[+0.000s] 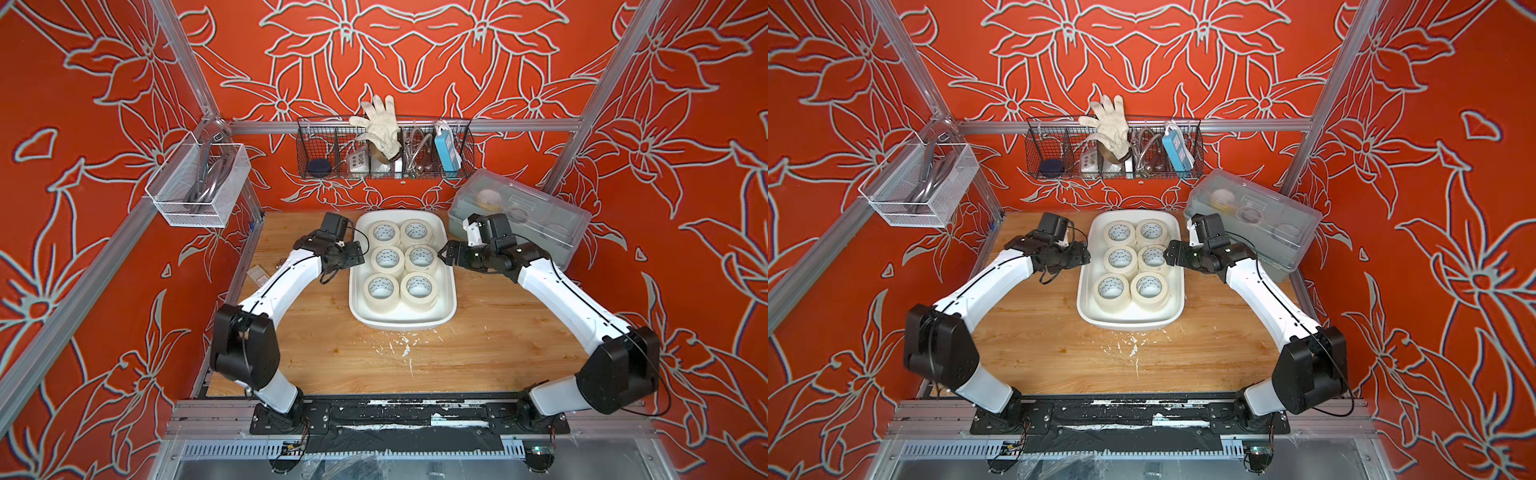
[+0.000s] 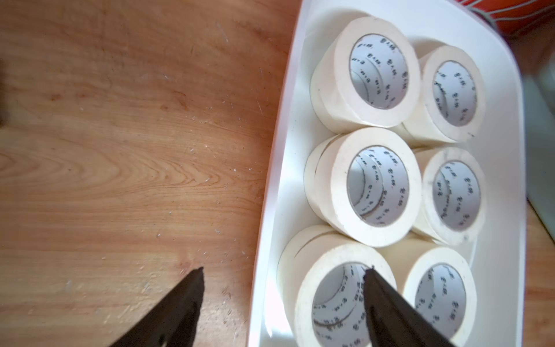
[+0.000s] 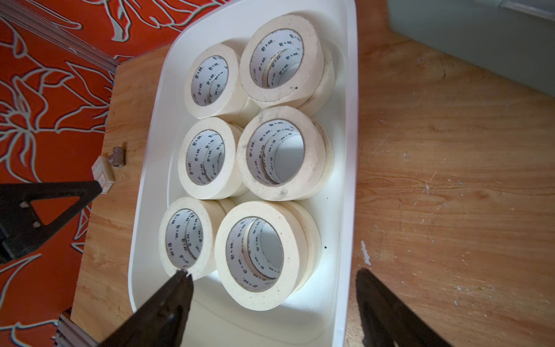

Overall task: Take out the art tape in the storage box
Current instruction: Move the storage box to the center of the board, then pick up the art tape from the storage box.

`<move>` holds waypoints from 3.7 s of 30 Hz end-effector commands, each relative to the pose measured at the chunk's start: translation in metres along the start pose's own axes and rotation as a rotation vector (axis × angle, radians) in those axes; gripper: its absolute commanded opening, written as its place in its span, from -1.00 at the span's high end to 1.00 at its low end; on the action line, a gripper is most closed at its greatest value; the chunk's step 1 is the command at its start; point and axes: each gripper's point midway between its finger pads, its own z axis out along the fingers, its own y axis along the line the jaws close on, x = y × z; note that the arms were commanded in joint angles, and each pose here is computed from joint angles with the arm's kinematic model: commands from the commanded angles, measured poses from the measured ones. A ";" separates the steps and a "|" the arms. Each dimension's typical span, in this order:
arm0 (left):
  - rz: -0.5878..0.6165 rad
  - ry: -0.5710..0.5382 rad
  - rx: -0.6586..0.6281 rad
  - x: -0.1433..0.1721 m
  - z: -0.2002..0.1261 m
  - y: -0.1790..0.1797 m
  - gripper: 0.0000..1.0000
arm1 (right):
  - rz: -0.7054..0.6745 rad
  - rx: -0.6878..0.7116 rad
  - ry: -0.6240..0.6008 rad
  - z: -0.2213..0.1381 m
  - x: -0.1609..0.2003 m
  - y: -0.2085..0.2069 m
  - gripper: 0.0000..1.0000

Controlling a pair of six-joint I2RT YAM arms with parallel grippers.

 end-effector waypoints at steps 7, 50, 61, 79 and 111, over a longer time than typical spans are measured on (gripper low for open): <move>-0.026 -0.017 0.078 0.035 -0.048 0.009 -0.97 | -0.017 0.050 0.010 0.015 -0.017 0.027 -0.70; -0.061 -0.020 0.112 0.069 -0.069 0.025 -0.97 | 0.197 0.224 -0.050 0.240 -0.061 0.068 -0.30; -0.059 -0.021 0.110 0.070 -0.070 0.025 -0.97 | 0.221 0.225 -0.113 0.268 -0.070 0.057 -0.02; -0.084 -0.022 0.087 0.072 -0.076 0.031 -0.97 | 0.265 0.190 -0.081 0.282 -0.065 0.052 0.24; -0.082 -0.045 0.188 0.043 -0.093 -0.004 -0.91 | -0.207 0.036 -0.005 0.111 -0.049 0.095 1.00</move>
